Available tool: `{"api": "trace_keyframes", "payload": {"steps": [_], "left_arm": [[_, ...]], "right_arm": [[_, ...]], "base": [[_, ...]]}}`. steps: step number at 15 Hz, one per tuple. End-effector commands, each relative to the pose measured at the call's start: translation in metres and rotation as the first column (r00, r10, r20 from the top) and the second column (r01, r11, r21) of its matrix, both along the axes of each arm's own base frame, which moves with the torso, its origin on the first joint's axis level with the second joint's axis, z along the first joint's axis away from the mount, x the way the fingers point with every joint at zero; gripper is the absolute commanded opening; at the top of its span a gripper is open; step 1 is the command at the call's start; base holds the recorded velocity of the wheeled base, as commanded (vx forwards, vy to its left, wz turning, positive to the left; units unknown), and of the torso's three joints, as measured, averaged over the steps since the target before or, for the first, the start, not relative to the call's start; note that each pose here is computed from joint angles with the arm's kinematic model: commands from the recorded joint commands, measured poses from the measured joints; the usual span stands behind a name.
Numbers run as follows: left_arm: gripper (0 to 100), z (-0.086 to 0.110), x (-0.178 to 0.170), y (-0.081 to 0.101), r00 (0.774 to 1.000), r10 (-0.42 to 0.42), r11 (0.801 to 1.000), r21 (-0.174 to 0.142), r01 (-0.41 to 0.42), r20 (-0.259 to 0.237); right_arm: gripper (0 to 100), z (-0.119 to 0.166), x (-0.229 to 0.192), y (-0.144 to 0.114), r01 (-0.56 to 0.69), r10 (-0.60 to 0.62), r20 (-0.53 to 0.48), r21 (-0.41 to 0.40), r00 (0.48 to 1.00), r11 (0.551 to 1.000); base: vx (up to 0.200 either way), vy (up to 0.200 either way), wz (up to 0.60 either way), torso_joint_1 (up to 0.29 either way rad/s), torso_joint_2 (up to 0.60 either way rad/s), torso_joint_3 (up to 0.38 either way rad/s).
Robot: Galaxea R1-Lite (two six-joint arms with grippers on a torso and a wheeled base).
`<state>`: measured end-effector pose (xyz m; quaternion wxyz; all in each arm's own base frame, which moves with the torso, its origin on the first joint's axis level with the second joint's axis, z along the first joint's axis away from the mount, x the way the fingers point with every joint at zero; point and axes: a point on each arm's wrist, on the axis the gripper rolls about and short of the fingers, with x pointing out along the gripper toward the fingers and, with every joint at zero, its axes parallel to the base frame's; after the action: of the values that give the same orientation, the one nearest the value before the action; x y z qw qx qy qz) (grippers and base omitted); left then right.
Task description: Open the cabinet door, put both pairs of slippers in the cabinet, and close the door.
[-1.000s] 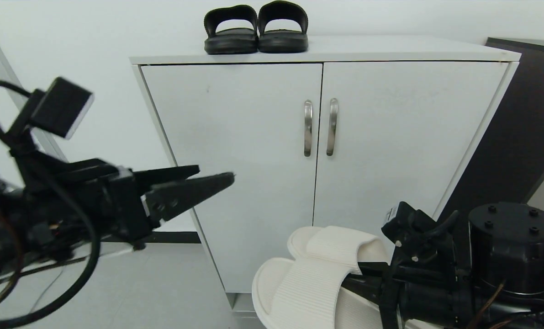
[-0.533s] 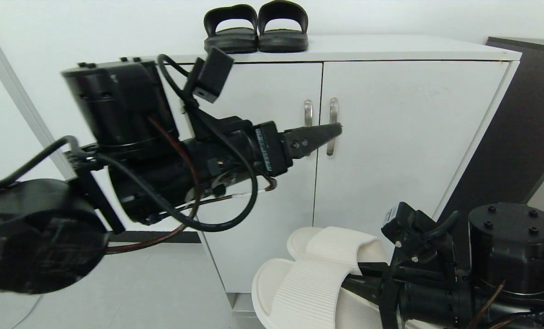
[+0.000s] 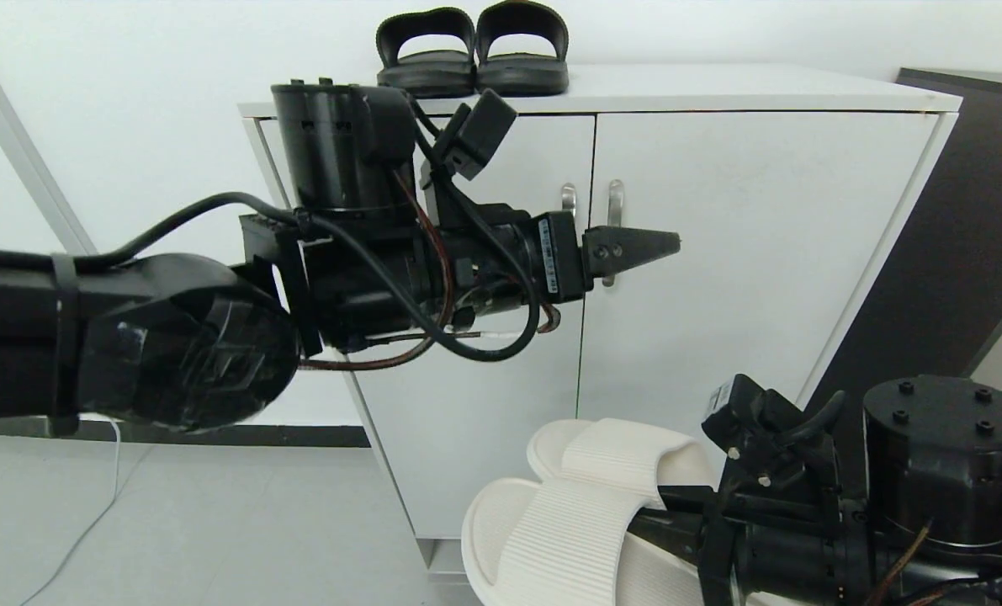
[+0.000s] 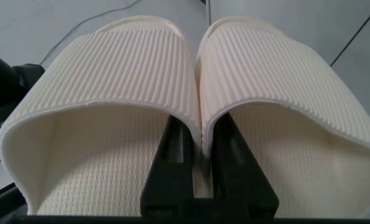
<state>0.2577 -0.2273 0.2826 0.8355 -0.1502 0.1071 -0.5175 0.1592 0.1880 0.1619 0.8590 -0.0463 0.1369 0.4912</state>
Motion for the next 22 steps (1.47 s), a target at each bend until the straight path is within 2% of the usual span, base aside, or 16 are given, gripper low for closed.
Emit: {"api": "trace_keyframes", "payload": {"steps": [1, 8, 11, 18, 19, 22], "left_arm": [[100, 0.004, 0.024, -0.007, 1.000, 0.006, 1.000, -0.001, -0.006, 0.000], [100, -0.002, 0.043, -0.018, 0.996, 0.087, 0.996, 0.002, -0.087, 0.003], [100, 0.000, 0.055, -0.024, 0.989, 0.150, 0.989, -0.012, -0.149, 0.021], [100, -0.004, 0.056, -0.028, 0.989, 0.148, 0.989, -0.005, -0.148, 0.014], [0, -0.004, 0.055, -0.029, 0.989, 0.145, 0.989, -0.004, -0.145, 0.013], [0, -0.006, 0.053, -0.030, 0.990, 0.140, 0.990, 0.000, -0.140, 0.007]], "right_arm": [[0, 0.000, 0.000, 0.000, -0.001, 0.001, 0.001, 0.001, 1.000, 1.000], [0, 0.001, 0.000, -0.001, 0.001, -0.001, 0.001, 0.003, 1.000, 1.000], [0, 0.000, 0.000, -0.001, 0.003, -0.003, -0.001, 0.000, 1.000, 1.000], [0, -0.001, -0.001, -0.001, 0.003, -0.003, -0.003, -0.002, 1.000, 1.000], [0, -0.001, -0.001, -0.002, 0.001, -0.001, -0.004, -0.003, 1.000, 1.000], [0, -0.003, -0.003, -0.004, -0.003, 0.003, -0.008, -0.005, 1.000, 1.000]], "base": [[0.000, 0.000, 0.00, 0.000, 0.00, 0.000], [0.000, 0.000, 0.00, 0.000, 0.00, 0.000], [0.000, 0.000, 0.00, 0.000, 0.00, 0.000], [0.000, 0.000, 0.00, 0.000, 0.00, 0.000], [0.000, 0.000, 0.00, 0.000, 0.00, 0.000], [0.000, 0.000, 0.00, 0.000, 0.00, 0.000]]}}
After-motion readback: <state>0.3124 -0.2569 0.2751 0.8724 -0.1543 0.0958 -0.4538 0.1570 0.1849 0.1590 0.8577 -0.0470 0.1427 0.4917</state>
